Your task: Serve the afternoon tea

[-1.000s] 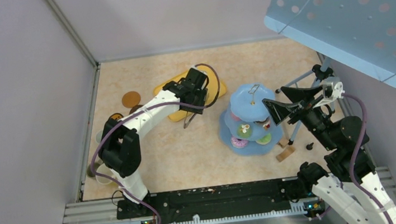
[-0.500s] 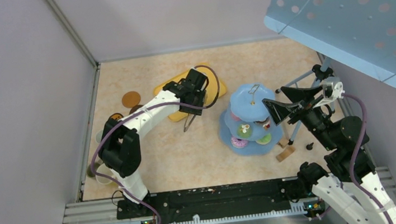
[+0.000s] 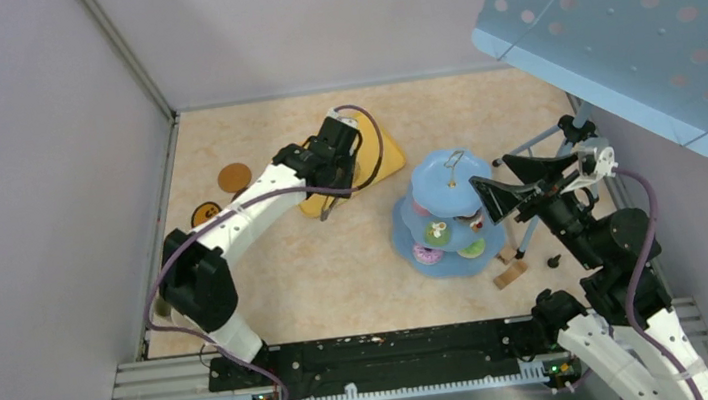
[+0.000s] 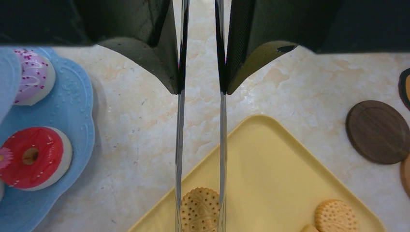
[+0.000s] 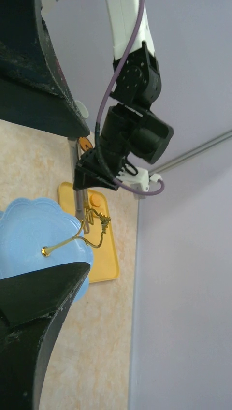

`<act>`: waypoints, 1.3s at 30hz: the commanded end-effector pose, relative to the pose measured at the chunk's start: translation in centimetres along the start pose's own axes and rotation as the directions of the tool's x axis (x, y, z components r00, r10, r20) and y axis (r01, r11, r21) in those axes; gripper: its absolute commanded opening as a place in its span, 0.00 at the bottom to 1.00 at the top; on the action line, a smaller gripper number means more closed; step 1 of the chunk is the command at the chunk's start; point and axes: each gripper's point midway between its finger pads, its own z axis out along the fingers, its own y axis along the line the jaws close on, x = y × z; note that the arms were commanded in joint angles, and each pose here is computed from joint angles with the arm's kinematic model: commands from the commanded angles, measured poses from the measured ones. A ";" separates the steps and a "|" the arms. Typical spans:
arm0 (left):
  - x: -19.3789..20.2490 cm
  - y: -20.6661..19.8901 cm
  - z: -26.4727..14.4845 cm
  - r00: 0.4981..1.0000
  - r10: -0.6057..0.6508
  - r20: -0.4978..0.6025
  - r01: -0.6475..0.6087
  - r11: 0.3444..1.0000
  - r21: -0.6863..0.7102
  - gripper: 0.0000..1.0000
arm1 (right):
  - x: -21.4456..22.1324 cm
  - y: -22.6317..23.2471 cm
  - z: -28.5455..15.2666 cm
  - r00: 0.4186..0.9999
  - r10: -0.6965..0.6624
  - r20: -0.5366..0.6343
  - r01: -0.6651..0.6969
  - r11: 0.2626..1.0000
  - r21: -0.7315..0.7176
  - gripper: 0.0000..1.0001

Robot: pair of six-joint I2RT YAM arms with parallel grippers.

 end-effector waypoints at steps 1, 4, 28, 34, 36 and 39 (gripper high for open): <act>-4.8 1.0 -5.6 0.977 -0.062 0.205 0.049 0.996 0.069 0.33 | -2.6 0.7 -0.5 0.998 -0.018 0.062 0.018 1.000 -0.001 0.97; -6.8 -0.2 -9.3 0.952 -0.065 0.300 0.010 0.983 0.182 0.33 | -3.3 0.6 -0.9 0.997 -0.031 0.073 0.030 0.999 0.014 0.97; -8.3 -13.1 -20.8 0.862 -0.038 0.506 -0.307 0.754 0.580 0.32 | -4.9 0.9 -2.0 0.994 -0.051 0.095 0.048 0.998 0.036 0.97; -6.7 -13.6 -19.5 0.886 -0.033 0.463 -0.287 0.744 0.603 0.35 | -5.3 1.2 -2.0 0.994 -0.043 0.101 0.040 0.999 0.024 0.97; -6.5 -13.7 -19.1 0.887 -0.040 0.459 -0.278 0.748 0.603 0.37 | -5.0 1.2 -1.8 0.995 -0.041 0.095 0.040 0.999 0.019 0.97; -6.4 -14.0 -18.7 0.894 -0.037 0.446 -0.275 0.742 0.611 0.39 | -4.8 1.1 -1.9 0.995 -0.039 0.087 0.037 0.999 0.022 0.97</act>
